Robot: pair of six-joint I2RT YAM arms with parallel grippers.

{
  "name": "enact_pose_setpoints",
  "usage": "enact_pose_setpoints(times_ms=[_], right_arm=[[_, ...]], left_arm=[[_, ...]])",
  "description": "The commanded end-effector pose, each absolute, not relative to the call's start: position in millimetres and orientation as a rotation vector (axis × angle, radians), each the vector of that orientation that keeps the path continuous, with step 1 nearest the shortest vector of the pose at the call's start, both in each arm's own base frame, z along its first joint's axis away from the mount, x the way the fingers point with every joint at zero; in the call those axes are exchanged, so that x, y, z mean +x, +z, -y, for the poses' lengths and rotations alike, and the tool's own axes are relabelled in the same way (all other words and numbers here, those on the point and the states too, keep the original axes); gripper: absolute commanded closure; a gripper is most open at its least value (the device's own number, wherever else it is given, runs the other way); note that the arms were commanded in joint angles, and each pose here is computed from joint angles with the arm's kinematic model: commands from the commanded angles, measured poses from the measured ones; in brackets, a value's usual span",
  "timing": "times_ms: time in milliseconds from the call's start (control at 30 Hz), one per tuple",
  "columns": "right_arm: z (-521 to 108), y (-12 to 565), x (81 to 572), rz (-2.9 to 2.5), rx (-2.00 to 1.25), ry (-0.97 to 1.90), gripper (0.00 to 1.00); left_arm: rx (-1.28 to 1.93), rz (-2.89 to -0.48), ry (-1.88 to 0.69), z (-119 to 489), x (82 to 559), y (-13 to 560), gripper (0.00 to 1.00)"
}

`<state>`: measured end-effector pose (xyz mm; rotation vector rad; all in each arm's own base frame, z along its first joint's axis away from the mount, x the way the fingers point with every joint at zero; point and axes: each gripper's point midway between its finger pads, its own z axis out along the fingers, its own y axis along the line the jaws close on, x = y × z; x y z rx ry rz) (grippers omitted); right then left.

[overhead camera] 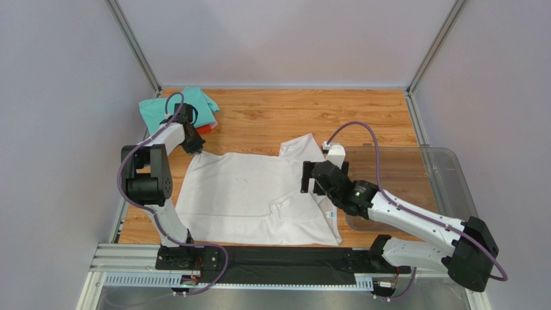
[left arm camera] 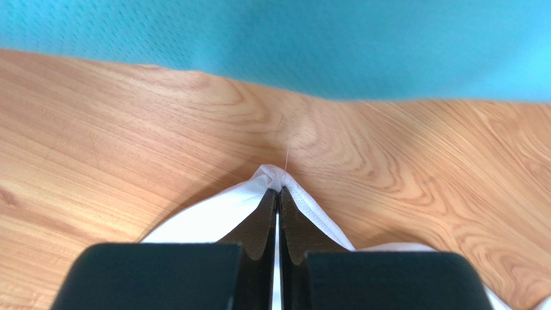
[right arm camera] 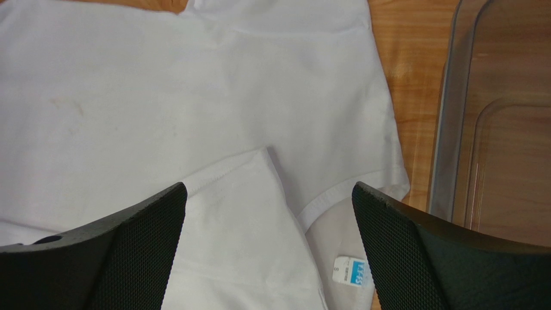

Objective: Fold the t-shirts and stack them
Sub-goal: Fold the tshirt

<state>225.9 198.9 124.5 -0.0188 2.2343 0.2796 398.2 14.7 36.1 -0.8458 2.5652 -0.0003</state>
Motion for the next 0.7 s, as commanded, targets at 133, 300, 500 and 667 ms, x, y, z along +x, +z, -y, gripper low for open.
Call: enact_pose_setpoints(times_ms=[133,300,500,667], right_arm=[[-206.1,153.9,306.3,-2.237,0.006,0.224,0.0],[-213.1,156.3,372.0,-2.262,0.047,0.167,0.0],[-202.9,143.2,443.9,-2.31,0.128,-0.027,0.0],[-192.1,114.5,484.6,-2.386,0.21,-0.064,0.01]], left_arm=[[-0.617,-2.456,-0.141,-3.9,418.1,71.0,1.0],[-0.604,-2.487,-0.137,-3.3,418.9,56.8,1.0],[-0.618,-2.495,-0.106,-8.2,414.4,46.3,1.0],[-0.633,-2.496,-0.133,-6.9,415.6,44.6,1.0]])
